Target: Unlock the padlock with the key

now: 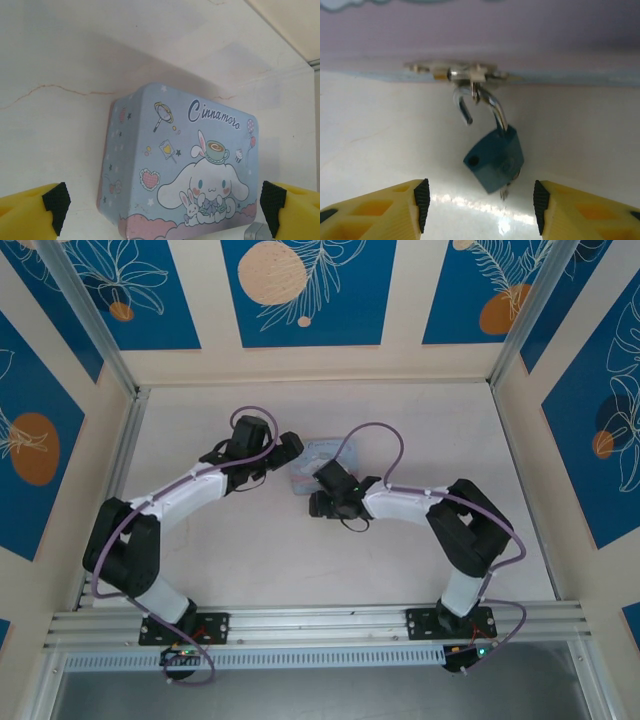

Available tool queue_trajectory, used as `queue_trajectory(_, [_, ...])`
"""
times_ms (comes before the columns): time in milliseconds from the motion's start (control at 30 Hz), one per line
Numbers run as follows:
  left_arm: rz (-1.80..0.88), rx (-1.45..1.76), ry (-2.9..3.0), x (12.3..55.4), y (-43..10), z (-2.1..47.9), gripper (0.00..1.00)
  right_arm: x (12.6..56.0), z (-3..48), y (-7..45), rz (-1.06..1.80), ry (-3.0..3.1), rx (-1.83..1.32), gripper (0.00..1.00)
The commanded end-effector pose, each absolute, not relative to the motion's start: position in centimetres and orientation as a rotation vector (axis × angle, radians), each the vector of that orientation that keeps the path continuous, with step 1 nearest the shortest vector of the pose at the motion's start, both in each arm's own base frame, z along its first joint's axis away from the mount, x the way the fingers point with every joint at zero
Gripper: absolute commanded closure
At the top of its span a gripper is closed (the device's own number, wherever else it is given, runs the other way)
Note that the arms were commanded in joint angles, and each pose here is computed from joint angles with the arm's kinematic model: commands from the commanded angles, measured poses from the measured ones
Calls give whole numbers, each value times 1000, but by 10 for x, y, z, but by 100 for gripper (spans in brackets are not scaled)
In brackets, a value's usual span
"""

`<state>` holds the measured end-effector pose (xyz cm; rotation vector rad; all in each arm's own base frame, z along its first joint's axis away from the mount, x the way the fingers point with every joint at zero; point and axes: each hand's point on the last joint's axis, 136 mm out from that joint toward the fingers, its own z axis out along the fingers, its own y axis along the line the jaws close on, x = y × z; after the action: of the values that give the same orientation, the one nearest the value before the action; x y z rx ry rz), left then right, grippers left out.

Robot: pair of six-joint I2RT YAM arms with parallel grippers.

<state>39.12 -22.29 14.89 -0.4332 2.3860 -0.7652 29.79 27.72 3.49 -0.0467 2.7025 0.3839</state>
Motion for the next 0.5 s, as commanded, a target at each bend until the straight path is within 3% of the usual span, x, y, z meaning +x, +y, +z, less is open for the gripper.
queue_trajectory(0, [-803,-411,2389,397,-226,155,2,305,30,266,230,2703,-65,43])
queue_trajectory(167, [-816,-414,2390,400,-228,152,2,314,27,269,200,2706,-81,48])
queue_trajectory(467, [-797,-396,2410,407,-229,146,2,317,28,268,199,2709,-86,71])
